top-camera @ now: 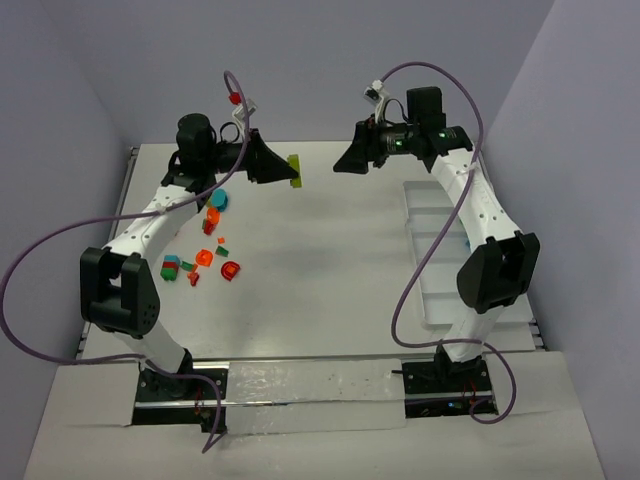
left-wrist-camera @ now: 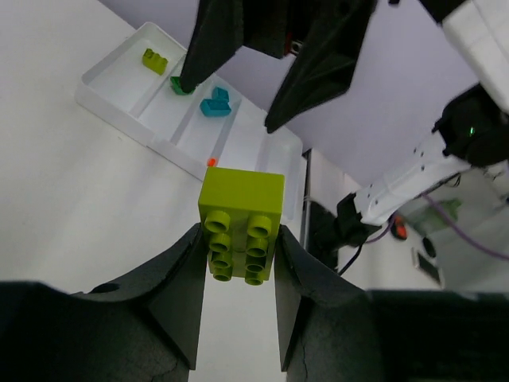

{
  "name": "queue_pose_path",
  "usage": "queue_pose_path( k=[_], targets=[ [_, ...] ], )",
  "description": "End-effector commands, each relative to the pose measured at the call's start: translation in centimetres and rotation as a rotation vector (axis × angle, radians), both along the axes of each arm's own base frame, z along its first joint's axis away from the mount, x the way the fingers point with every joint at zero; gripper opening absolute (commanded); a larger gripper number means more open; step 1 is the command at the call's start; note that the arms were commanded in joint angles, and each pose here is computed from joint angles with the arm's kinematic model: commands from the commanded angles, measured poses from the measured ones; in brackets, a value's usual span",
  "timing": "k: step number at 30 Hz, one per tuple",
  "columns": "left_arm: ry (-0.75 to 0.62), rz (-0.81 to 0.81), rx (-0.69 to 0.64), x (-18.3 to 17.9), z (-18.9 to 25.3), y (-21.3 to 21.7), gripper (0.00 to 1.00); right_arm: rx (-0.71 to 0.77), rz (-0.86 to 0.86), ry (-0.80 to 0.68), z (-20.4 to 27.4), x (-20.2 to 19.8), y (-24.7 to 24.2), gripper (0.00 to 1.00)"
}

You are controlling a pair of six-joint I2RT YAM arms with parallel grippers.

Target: Sort the legos into containers by color

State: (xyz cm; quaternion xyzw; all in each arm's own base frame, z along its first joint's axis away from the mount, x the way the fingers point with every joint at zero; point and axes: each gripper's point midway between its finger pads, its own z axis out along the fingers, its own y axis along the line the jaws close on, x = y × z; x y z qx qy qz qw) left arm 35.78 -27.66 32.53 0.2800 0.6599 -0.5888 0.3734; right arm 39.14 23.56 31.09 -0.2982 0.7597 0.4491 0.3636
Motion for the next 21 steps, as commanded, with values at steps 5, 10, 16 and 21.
queue_pose_path(
  k=[5, 10, 16, 21],
  targets=[
    [0.24, 0.417, -0.16, 7.3, 6.5, 3.1, 0.0, 0.094, -0.089, -0.296, 6.9, -1.4, 3.6, 0.75],
    [0.529, 0.627, -0.262, 10.6, 5.3, 5.4, 0.0, 0.04, -0.143, -0.431, 7.5, -1.2, 5.4, 0.72],
    [0.67, 0.623, -0.327, 10.7, 3.8, 6.2, 0.0, 0.029, -0.212, -0.494, 8.8, 1.1, 6.9, 0.67],
    [0.707, 0.615, -0.336, 10.8, 3.9, 6.3, 0.0, 0.018, -0.236, -0.476, 8.7, 2.8, 9.0, 0.7]
  ],
)
